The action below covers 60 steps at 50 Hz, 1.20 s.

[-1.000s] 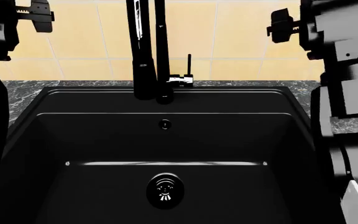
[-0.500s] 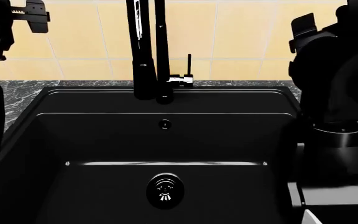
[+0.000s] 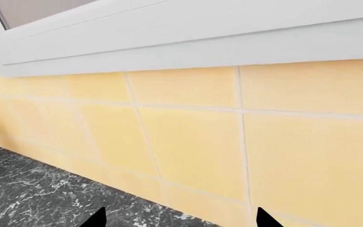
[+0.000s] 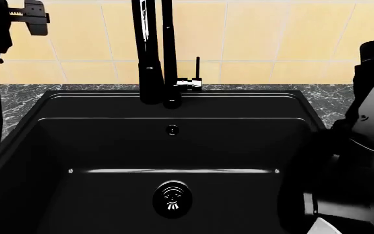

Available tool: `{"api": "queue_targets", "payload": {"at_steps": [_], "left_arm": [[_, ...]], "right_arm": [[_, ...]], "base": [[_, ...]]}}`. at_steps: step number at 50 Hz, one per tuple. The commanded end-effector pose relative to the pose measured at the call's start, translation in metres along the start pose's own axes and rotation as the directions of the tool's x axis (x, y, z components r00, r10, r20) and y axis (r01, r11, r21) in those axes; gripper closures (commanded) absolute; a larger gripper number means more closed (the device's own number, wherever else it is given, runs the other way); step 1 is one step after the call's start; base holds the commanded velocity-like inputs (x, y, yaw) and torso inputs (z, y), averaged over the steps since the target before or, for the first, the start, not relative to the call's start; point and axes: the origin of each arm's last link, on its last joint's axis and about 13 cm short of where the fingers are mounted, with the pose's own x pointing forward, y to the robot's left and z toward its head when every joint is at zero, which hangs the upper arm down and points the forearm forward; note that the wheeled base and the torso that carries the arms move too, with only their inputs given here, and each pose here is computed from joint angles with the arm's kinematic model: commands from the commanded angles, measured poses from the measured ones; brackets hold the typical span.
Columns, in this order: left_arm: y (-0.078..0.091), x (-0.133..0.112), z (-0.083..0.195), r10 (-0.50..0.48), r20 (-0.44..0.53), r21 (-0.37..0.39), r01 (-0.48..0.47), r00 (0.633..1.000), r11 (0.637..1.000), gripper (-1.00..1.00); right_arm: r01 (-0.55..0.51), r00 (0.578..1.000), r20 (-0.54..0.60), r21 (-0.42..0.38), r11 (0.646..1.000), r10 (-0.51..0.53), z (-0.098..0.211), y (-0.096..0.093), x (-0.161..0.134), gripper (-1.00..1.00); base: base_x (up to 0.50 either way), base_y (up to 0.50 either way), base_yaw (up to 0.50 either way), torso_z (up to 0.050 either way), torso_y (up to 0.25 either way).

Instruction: Pick the garlic from the counter and place it in the sink. Then turn on the sink faucet.

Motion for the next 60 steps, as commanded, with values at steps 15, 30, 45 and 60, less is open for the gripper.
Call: {"api": "queue_targets", "payload": {"at_steps": [15, 30, 45, 60], "left_arm": [[-0.003, -0.001, 0.002, -0.038, 0.014, -0.037, 0.038, 0.999, 0.999, -1.00], [-0.005, 0.000, 0.001, -0.038, 0.011, -0.033, 0.038, 0.999, 0.999, -1.00], [-0.004, 0.000, 0.001, -0.036, 0.012, -0.032, 0.036, 0.999, 0.999, -1.00], [-0.003, 0.000, 0.001, -0.032, 0.010, -0.031, 0.032, 0.999, 0.999, -1.00]], "right_arm": [[0.102, 0.960, -0.273, 0.137, 0.985, -0.062, -0.054, -0.039, 0.008, -1.00], [0.171, 0.938, -0.327, 0.149, 0.974, -0.115, -0.068, -0.052, 0.009, -1.00], [0.198, 0.921, -0.372, 0.196, 0.960, -0.114, -0.074, -0.060, 0.035, -1.00], [0.223, 0.895, -0.436, 0.249, 0.942, -0.096, -0.091, -0.061, 0.057, -1.00]], "base": [[0.00, 0.00, 0.00, 0.000, 0.000], [0.00, 0.00, 0.00, 0.000, 0.000], [0.00, 0.00, 0.00, 0.000, 0.000], [0.00, 0.00, 0.00, 0.000, 0.000]]}}
